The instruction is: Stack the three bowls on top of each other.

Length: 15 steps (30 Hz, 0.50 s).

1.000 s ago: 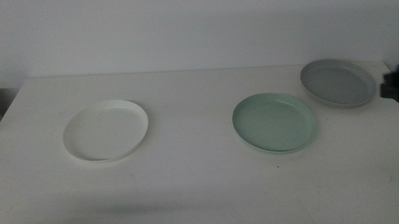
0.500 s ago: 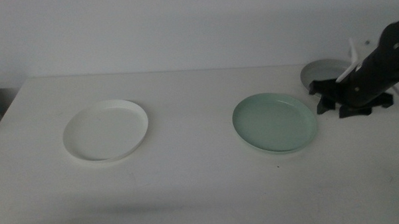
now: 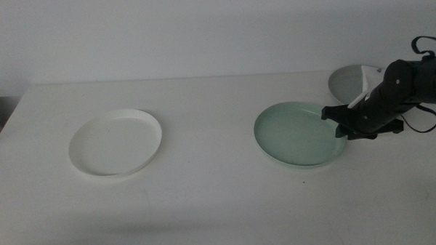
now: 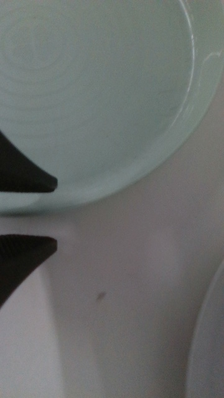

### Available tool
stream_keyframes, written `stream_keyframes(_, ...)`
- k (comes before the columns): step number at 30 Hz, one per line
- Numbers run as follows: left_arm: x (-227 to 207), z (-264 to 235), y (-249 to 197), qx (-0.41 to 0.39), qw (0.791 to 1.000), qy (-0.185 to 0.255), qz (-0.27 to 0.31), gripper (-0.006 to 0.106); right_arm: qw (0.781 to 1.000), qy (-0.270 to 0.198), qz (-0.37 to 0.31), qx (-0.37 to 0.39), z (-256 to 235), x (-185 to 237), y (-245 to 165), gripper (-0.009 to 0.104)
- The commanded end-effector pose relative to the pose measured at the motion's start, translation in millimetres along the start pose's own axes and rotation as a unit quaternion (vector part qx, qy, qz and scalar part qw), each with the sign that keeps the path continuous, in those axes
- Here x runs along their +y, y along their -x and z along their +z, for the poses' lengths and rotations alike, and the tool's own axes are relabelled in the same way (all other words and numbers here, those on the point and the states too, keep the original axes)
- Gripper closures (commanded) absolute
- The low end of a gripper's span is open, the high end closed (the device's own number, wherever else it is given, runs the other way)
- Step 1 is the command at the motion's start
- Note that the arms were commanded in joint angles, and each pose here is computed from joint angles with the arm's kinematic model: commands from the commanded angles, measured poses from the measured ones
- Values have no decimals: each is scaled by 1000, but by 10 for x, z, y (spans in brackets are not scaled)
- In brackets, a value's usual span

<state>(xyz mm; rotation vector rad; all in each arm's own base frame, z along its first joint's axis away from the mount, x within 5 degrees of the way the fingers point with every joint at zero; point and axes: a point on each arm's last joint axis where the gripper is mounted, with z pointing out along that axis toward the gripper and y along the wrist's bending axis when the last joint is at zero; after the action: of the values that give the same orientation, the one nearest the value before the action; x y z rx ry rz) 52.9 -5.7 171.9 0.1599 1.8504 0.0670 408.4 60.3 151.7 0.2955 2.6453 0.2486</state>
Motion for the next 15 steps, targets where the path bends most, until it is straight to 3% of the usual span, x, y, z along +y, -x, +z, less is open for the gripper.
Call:
stream_keyframes(1,24,-14,69,-38,999,14,-8,18,998,21,-14,-65,-213,100,199,80)
stream_keyframes(6,24,-14,69,-38,999,14,-8,18,998,19,-31,-57,-144,135,156,96)
stream_keyframes(15,24,-14,69,-38,999,14,-8,18,992,61,-84,-76,-749,587,-1,96)
